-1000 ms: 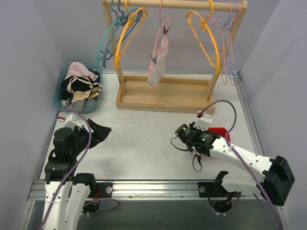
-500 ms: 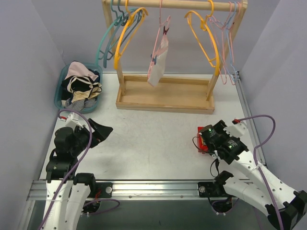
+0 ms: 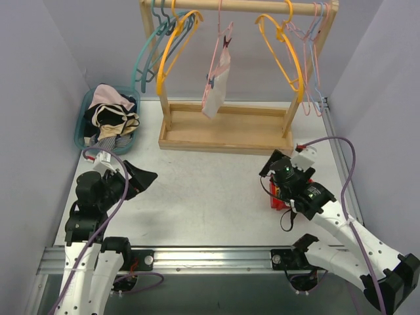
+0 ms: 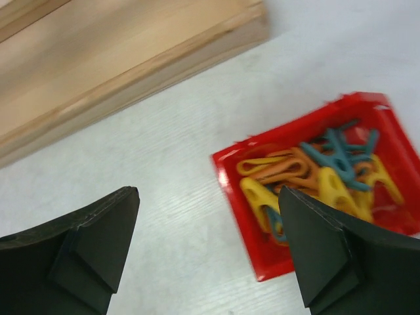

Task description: Remove the underwear clipped to the hanger

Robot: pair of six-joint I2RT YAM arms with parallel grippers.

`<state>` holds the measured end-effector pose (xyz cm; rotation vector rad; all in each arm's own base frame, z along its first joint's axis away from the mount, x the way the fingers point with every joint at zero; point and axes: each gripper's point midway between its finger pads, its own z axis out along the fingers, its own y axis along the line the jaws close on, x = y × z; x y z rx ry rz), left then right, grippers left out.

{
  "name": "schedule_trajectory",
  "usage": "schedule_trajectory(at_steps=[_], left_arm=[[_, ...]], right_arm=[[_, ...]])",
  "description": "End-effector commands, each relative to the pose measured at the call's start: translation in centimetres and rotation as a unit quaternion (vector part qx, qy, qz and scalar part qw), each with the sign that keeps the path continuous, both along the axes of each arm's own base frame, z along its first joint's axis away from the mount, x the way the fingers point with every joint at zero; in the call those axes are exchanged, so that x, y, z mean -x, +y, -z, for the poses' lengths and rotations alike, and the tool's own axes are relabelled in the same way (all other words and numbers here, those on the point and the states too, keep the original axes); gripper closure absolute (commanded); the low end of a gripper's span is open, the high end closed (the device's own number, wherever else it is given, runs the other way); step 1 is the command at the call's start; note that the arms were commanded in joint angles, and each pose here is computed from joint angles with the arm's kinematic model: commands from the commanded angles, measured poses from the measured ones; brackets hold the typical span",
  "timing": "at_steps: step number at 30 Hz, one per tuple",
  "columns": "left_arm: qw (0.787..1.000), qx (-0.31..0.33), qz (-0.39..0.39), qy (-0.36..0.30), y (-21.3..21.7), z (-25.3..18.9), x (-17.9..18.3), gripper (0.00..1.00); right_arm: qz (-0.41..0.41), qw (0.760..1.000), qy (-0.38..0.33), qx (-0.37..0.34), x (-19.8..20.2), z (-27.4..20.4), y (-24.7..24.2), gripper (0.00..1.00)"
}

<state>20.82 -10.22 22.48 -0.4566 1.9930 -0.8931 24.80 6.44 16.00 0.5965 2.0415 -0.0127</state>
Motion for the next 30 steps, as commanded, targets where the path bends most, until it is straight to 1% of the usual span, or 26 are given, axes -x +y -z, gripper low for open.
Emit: schedule_trajectory(at_steps=[1,3,4,6,7,8,9,10,11,12,13,14,15,18,23,24,25,26,27,29,30], left_arm=[[0.998,0.010,0.022,-0.051,-0.7,-2.4,-0.8,0.06],[0.998,0.011,0.029,-0.057,-0.9,-2.7,-0.8,0.06],[0.998,0.011,0.031,-0.061,-0.9,-2.9,-0.9,0.06],[0.997,0.011,0.035,-0.062,-1.0,-2.9,-1.0,0.06],[0.997,0.011,0.038,-0.065,-1.1,-3.0,-1.0,0.06],[0.997,0.011,0.041,-0.065,-1.2,-3.0,-1.0,0.06],[0.997,0.011,0.042,-0.064,-1.2,-2.9,-1.1,0.06],[0.997,0.012,0.045,-0.066,-1.3,-3.0,-1.0,0.06],[0.997,0.011,0.045,-0.066,-1.3,-3.0,-1.1,0.06],[0.997,0.011,0.048,-0.067,-1.4,-3.1,-1.0,0.06],[0.997,0.011,0.047,-0.068,-1.4,-3.1,-1.0,0.06],[0.996,0.011,0.048,-0.068,-1.4,-3.2,-1.1,0.06],[0.997,0.011,0.048,-0.067,-1.4,-3.2,-1.0,0.06],[0.997,0.010,0.046,-0.063,-1.3,-3.1,-1.0,0.06],[0.996,0.016,0.048,-0.069,-1.4,-3.5,-0.8,0.06],[0.996,0.015,0.050,-0.070,-1.5,-3.6,-0.8,0.06],[0.996,0.015,0.050,-0.071,-1.4,-3.7,-0.7,0.06],[0.996,0.014,0.051,-0.072,-1.5,-3.8,-0.6,0.06],[0.996,0.012,0.051,-0.073,-1.4,-3.8,-0.5,0.06],[0.996,0.010,0.051,-0.075,-1.4,-4.0,-0.4,0.06],[0.996,0.009,0.050,-0.077,-1.3,-4.1,-0.3,0.06]], right_arm=[[-0.210,0.975,-0.064,-0.040,-3.0,-4.9,8.0,0.10],[-0.270,0.959,-0.077,-0.037,-3.0,-6.1,10.6,0.11],[-0.293,0.950,-0.097,-0.042,-3.4,-7.8,12.1,0.11],[-0.334,0.935,-0.118,-0.024,-2.8,-9.6,14.3,0.11],[-0.347,0.930,-0.124,-0.016,-2.9,-10.4,15.4,0.11],[-0.350,0.925,-0.147,-0.015,-3.3,-13.0,16.1,0.11],[-0.360,0.920,-0.158,-0.008,-3.5,-14.2,16.8,0.10],[-0.371,0.916,-0.152,-0.001,-3.9,-14.3,18.1,0.10],[-0.371,0.912,-0.177,-0.008,-4.4,-17.3,18.8,0.08],[-0.358,0.916,-0.180,-0.001,-5.0,-18.1,19.1,0.06],[-0.353,0.922,-0.160,0.015,-6.0,-17.1,19.9,0.00],[-0.344,0.925,-0.160,0.021,-6.8,-17.7,20.2,0.00],[-0.314,0.937,-0.152,0.031,-8.2,-18.4,20.4,0.00],[-0.263,0.953,-0.148,0.036,-10.5,-20.2,21.0,0.00],[-0.215,0.962,-0.169,0.006,-12.7,-22.4,22.2,0.00],[-0.208,0.964,-0.166,0.008,-13.3,-21.9,22.7,0.00],[-0.191,0.965,-0.178,0.002,-13.8,-23.1,22.4,0.00],[-0.185,0.966,-0.181,-0.003,-14.1,-23.2,22.5,0.00],[-0.179,0.968,-0.174,0.000,-14.9,-22.4,22.9,0.00],[-0.175,0.968,-0.180,-0.006,-15.5,-22.9,23.2,0.00],[-0.172,0.970,-0.169,0.000,-16.4,-21.9,23.4,0.00]])
